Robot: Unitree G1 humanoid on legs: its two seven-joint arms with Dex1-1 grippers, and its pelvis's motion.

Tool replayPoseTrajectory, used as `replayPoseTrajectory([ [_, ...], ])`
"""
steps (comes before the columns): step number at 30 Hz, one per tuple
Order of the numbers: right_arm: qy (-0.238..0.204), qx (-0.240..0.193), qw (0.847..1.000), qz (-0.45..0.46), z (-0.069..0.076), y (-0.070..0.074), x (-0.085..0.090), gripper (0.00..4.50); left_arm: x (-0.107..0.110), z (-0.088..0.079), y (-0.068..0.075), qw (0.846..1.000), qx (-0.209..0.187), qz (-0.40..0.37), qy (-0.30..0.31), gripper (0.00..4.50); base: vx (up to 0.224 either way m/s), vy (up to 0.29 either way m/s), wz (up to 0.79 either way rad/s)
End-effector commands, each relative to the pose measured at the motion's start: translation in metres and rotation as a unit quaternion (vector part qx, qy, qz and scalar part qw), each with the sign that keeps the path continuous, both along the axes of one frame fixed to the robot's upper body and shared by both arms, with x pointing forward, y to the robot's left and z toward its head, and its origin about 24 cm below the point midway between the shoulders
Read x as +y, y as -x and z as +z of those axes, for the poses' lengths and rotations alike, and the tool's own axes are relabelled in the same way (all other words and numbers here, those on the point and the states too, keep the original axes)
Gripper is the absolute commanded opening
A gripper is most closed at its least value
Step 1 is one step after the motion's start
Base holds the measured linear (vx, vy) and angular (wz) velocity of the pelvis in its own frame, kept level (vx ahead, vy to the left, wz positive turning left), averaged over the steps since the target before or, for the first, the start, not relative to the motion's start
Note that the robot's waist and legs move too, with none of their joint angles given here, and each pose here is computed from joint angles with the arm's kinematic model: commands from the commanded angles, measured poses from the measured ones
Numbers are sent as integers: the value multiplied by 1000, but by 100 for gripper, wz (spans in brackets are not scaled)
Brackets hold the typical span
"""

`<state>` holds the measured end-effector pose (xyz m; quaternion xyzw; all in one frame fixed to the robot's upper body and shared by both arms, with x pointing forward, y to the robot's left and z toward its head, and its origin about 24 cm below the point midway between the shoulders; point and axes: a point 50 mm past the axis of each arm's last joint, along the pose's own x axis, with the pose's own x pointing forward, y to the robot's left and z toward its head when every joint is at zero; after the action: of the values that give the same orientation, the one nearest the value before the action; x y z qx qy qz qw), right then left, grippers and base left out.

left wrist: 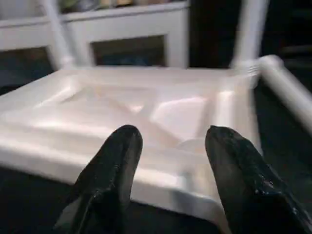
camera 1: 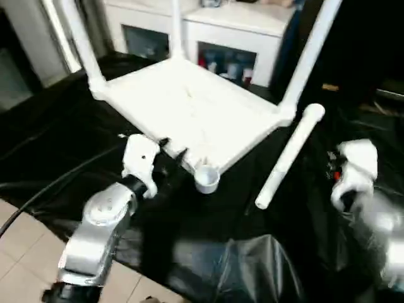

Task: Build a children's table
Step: Pick table leg

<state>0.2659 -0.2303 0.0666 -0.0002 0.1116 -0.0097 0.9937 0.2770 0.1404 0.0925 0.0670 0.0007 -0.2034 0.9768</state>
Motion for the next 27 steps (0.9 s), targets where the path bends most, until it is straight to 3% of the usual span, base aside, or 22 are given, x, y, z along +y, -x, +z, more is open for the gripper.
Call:
replayPoseTrajectory([
  [1, -13, 7, 999, -32, -1, 4, -5, 342, -1, 1, -6, 1000, -8, 15, -8, 256, -12, 26, -39],
  [10, -5, -5, 999, -31, 2, 6, 8, 342, -3, 5, -14, 999, -26, 29, -20, 256, -25, 182, -47],
  [16, 1, -10, 999, -38, 10, 0, 6, 342, -8, 9, -21, 998, -40, 46, -29, 256, -39, 179, -57],
  [21, 19, -10, 999, 28, 17, -12, 18, 342, -9, 11, -24, 997, -33, 65, -13, 256, -35, 95, -28],
  [27, 15, 26, 995, 100, 17, -37, 35, 342, -8, 10, -23, 999, -15, 28, -21, 256, -73, -147, 0],
])
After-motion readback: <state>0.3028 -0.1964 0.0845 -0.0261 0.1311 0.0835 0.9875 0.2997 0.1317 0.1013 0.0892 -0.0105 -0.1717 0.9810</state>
